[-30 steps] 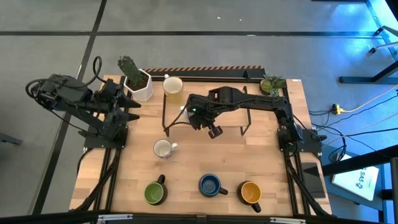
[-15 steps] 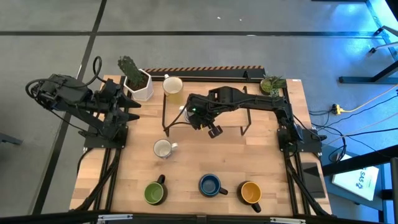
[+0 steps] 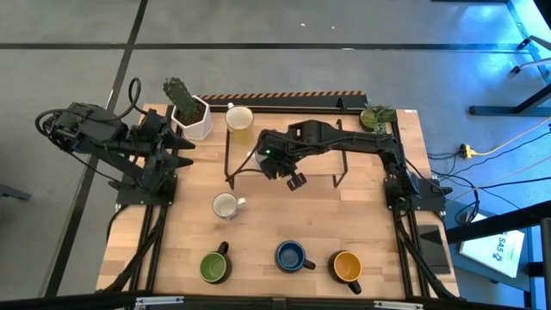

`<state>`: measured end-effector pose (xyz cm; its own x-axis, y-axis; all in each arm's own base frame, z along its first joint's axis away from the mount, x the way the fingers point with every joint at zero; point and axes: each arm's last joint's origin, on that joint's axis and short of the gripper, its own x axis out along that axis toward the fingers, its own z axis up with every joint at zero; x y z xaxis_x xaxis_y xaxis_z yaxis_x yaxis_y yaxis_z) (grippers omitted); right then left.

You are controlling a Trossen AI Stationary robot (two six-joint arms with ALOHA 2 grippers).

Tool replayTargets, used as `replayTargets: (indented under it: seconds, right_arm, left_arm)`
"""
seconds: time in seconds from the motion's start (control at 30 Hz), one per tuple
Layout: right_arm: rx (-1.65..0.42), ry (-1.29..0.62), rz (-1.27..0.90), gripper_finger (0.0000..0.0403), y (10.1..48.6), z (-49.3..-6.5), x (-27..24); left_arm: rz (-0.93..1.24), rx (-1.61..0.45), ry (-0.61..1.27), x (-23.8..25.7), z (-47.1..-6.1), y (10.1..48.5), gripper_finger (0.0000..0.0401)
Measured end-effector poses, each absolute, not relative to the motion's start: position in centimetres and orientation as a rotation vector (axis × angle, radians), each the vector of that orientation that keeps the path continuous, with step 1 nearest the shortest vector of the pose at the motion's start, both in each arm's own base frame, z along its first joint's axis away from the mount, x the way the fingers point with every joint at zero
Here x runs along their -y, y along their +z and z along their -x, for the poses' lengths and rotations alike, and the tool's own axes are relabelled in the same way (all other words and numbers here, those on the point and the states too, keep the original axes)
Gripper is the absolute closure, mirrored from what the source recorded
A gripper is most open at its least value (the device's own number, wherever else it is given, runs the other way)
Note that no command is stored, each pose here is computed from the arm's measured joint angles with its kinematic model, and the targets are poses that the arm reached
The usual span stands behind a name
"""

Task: Place coffee mugs
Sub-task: Put the right white and blue patterned cup on the shelf aligned with the other yellow cup

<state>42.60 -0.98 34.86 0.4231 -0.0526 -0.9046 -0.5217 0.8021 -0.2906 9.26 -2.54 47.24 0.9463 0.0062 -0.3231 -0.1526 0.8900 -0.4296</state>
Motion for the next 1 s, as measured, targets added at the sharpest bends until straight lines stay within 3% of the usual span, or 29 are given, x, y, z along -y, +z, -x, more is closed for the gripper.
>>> replayTargets:
  seconds: [0.17, 0.57, 0.83, 1.0]
  right_arm:
    - [-1.117, 0.281, 0.624, 0.0264, 34.9, -42.6, 1.1]
    - [-0.980, 0.214, 0.664, 0.0264, 36.9, -43.2, 1.5]
    - [-0.928, 0.105, 0.626, 0.0265, 39.8, -41.2, 1.0]
    - [-1.087, -0.059, 0.524, 0.0309, 39.4, -39.6, 0.3]
  left_arm:
    - [0.468, -0.321, 0.084, 2.5, -9.3, 47.2, 0.0138]
    - [0.469, -0.321, 0.084, 2.5, -9.3, 47.3, 0.0138]
    - [0.469, -0.320, 0.083, 2.5, -9.3, 47.3, 0.0138]
    - [0.470, -0.319, 0.084, 2.5, -9.3, 47.3, 0.0138]
